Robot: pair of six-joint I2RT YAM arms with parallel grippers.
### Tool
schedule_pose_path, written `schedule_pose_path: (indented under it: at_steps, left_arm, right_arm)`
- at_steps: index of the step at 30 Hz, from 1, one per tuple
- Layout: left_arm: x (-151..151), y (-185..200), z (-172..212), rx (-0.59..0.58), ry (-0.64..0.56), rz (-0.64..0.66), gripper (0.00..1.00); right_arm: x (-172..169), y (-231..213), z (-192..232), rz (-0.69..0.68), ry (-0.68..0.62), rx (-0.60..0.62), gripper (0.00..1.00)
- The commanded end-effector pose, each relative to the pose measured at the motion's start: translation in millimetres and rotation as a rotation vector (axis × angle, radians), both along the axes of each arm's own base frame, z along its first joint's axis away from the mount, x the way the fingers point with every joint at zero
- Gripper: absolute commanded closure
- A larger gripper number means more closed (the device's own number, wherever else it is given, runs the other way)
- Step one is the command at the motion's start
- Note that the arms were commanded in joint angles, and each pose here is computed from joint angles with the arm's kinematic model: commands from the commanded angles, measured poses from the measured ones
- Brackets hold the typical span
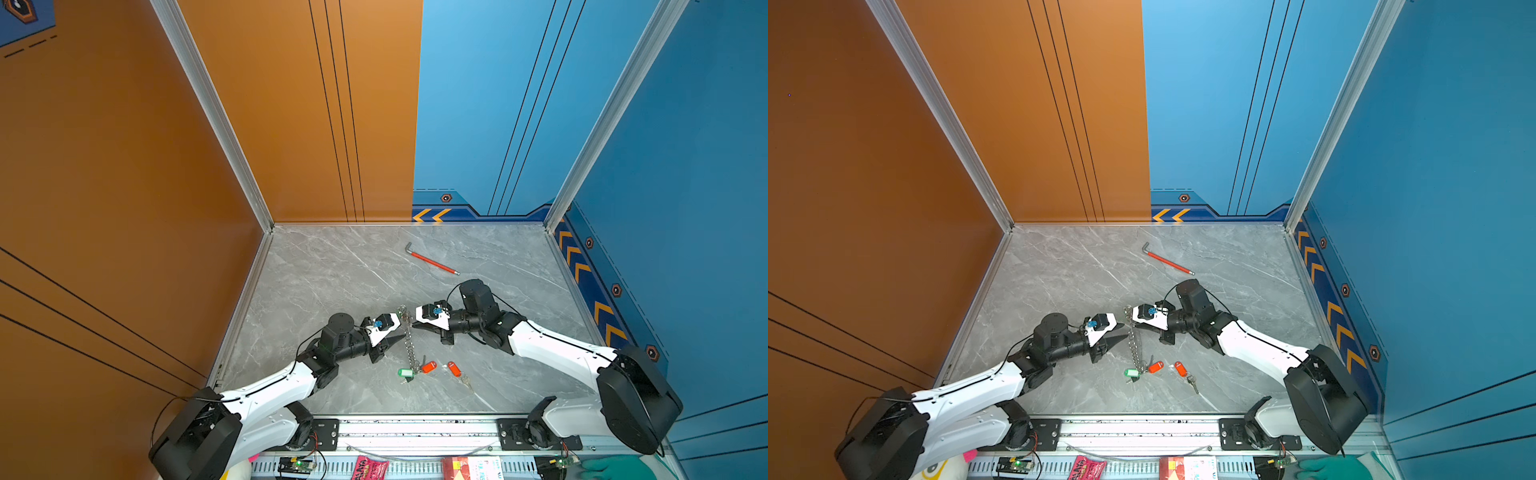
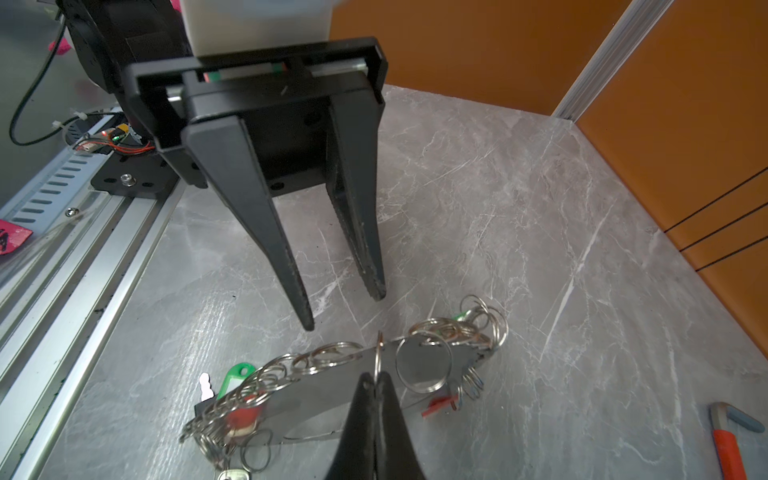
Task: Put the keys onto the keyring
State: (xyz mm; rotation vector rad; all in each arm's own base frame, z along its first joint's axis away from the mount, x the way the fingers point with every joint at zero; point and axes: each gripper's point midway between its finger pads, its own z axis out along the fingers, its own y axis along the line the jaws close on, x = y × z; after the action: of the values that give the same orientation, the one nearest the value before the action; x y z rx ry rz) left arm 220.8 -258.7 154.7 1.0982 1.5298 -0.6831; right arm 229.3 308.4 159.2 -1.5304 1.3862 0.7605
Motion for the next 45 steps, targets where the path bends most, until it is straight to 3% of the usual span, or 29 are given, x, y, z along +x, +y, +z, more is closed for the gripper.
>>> schedule_pose_path:
  at_steps: [1,15,29,45]
  left_arm:
    - [5,2,0,-0.019,0.005,0.022,0.69]
    - [-4,-3,4,-0.06,0.04,-0.058,0.84]
    - [-4,-6,1,-0.057,0.055,-0.07,0.87]
    - [-4,-5,5,-0.058,0.035,-0.061,0.99]
  right_arm:
    - [-6,2,5,0.03,0.002,0.067,1.0]
    - [-10,7,0,0.075,-0.007,0.125,1.0]
    - [-16,9,2,0.122,-0.001,0.156,1.0]
    - [-11,11,0,0.081,-0.002,0.136,1.0]
